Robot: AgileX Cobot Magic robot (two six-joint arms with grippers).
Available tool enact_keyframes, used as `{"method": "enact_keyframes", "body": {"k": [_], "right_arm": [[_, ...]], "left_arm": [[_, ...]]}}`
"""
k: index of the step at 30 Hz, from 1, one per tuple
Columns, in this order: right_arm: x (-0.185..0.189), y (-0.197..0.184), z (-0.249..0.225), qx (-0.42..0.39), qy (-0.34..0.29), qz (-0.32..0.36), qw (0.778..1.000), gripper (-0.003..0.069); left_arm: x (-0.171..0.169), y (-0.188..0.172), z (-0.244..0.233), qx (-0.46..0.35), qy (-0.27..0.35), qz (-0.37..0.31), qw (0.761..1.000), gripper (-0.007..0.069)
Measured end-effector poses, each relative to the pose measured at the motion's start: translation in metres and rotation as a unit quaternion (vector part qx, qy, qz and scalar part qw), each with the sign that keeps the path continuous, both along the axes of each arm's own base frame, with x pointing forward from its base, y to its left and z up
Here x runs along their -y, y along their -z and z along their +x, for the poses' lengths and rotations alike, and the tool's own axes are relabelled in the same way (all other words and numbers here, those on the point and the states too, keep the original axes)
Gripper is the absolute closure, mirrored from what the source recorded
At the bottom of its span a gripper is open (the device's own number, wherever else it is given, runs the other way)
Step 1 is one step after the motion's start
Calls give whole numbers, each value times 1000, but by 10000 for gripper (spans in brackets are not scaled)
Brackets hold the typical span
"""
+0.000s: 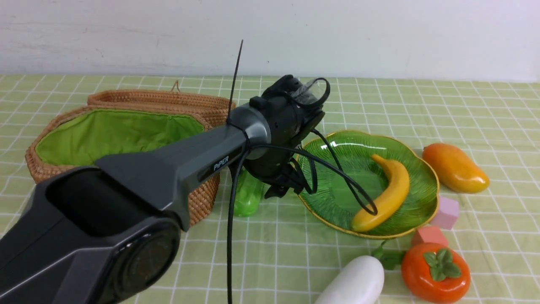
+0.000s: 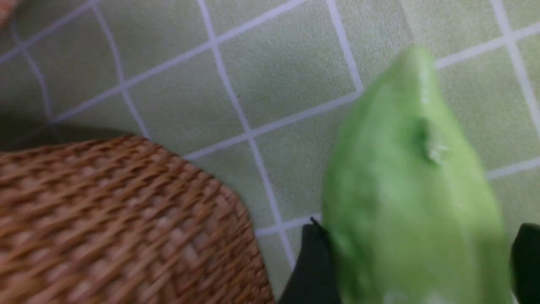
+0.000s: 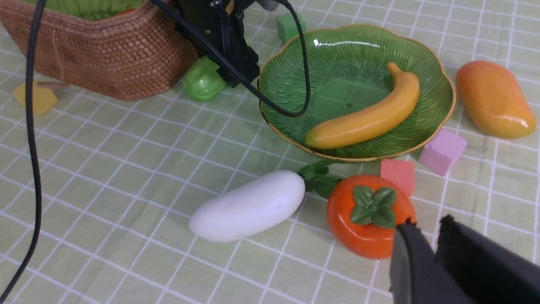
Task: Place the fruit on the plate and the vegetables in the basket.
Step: Take a chayote with your left arm and place it on the basket on the left.
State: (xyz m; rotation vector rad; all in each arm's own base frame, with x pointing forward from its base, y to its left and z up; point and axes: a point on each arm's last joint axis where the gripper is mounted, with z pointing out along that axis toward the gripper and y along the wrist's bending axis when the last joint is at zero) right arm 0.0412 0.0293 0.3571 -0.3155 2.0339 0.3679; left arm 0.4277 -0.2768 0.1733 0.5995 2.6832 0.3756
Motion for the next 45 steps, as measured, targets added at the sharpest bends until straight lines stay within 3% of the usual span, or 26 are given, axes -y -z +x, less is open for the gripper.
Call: {"method": "enact_keyframes", "body": {"k": [8, 18, 23, 25, 28, 30, 31, 32, 36, 41, 45], "right_arm": [[0, 0, 0, 2, -2, -4, 1000, 552], [-1, -1, 0, 6, -10, -2, 1000, 552], [-4, -5, 1, 28, -15, 17, 999, 552], [-6, -9, 1, 47, -26, 25, 998, 552], [-8, -12, 2, 64, -35, 33, 997, 552], [-11, -18, 2, 94, -54, 52, 993, 552], [-11, -18, 2, 94, -54, 52, 993, 552], [-14, -21, 2, 113, -72, 51, 990, 552], [-23, -28, 4, 134, -134, 38, 981, 552], [-36, -36, 6, 131, -217, 35, 967, 552], [-42, -44, 4, 136, -260, 53, 954, 552]], "left_arm": [[1, 4, 1, 2, 2, 2, 1000, 167], [-1, -4, -3, -4, -3, 12, 1000, 167], [-5, -46, -10, 18, 1, -16, 1000, 167], [-8, -85, -20, 38, 9, -47, 998, 167], [-11, -115, -30, 57, 21, -64, 996, 167], [-18, -161, -48, 83, 52, -88, 991, 167], [-19, -164, -49, 85, 59, -88, 991, 167], [-26, -188, -61, 96, 88, -100, 986, 167], [-57, -229, -81, 115, 166, -87, 975, 167], [-111, -236, -82, 107, 177, -36, 978, 167], [-165, -216, -77, 51, 218, 30, 974, 167]]}}
